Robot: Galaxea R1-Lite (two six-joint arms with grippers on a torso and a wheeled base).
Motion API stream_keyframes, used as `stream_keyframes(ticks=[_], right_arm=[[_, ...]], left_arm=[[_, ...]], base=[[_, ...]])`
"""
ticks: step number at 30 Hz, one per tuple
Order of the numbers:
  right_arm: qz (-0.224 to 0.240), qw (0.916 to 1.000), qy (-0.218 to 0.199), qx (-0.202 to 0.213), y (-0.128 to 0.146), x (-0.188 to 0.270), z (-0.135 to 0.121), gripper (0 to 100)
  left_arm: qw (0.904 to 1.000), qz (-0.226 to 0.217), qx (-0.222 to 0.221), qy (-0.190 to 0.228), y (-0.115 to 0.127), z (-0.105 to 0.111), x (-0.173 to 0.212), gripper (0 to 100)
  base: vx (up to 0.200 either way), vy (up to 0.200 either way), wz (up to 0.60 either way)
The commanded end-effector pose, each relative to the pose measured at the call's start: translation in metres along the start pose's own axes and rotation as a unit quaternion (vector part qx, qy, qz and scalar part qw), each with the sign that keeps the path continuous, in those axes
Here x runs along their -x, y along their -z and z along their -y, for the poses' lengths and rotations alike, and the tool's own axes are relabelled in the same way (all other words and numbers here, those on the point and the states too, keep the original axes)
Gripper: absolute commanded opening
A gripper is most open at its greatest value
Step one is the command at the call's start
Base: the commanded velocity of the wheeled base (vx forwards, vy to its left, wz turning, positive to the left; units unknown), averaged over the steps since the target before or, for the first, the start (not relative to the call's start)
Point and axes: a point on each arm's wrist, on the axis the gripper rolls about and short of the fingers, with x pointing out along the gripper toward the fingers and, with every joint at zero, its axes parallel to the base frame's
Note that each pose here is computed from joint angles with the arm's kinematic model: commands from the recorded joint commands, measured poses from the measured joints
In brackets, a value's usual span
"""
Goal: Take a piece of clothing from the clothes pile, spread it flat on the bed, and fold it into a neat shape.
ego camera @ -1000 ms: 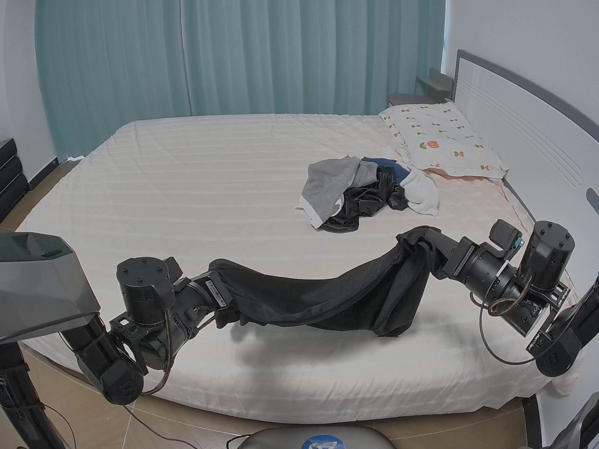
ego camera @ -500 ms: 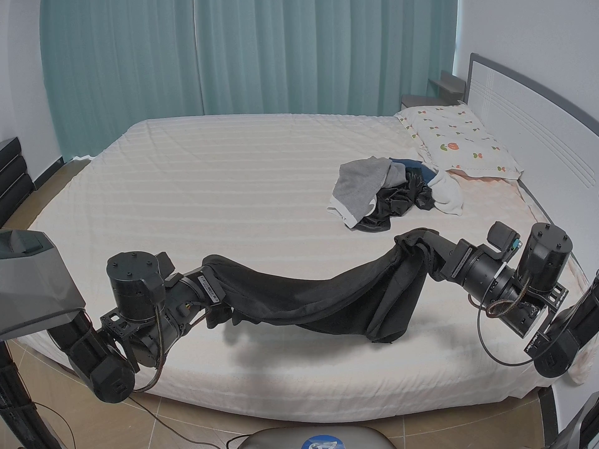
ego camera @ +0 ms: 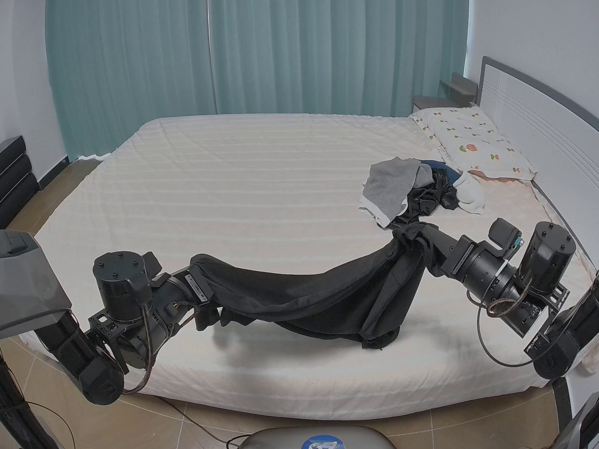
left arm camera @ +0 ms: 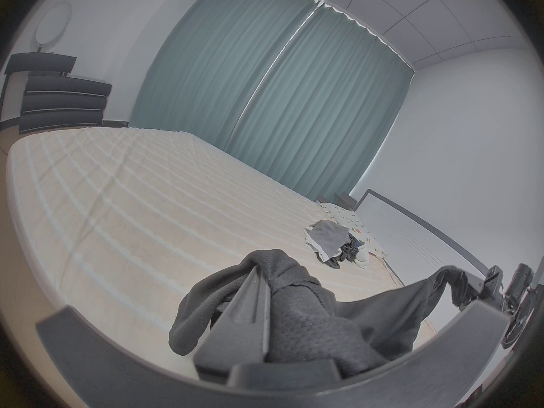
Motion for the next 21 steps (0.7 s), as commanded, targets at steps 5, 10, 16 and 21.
stream_keyframes(ticks=[5,10,16,21], right_arm=[[0.01,0.9999,-0.007,0.0,0.0024,-0.0023,0.0012,0],[0.01,0.9999,-0.008,0.0,0.002,-0.0005,0.0009,0],[0.009,0.9999,-0.008,-0.001,0.0022,-0.0007,0.001,0],[0.009,0.9999,-0.009,-0.002,0.0022,-0.0007,0.001,0]], left_arm=[[1.0,-0.007,0.0,-0.004,0.0037,-0.0019,-0.0007,0],[1.0,-0.008,0.0,-0.005,0.0041,-0.0021,-0.0009,0],[0.9999,-0.011,0.0,-0.007,0.0053,-0.0032,0.0004,0],[0.9998,-0.015,0.0,-0.009,0.0072,-0.0047,0.0012,0]], base=[[0.0,0.2,0.0],[0.0,0.2,0.0],[0.0,0.2,0.0],[0.0,0.2,0.0]])
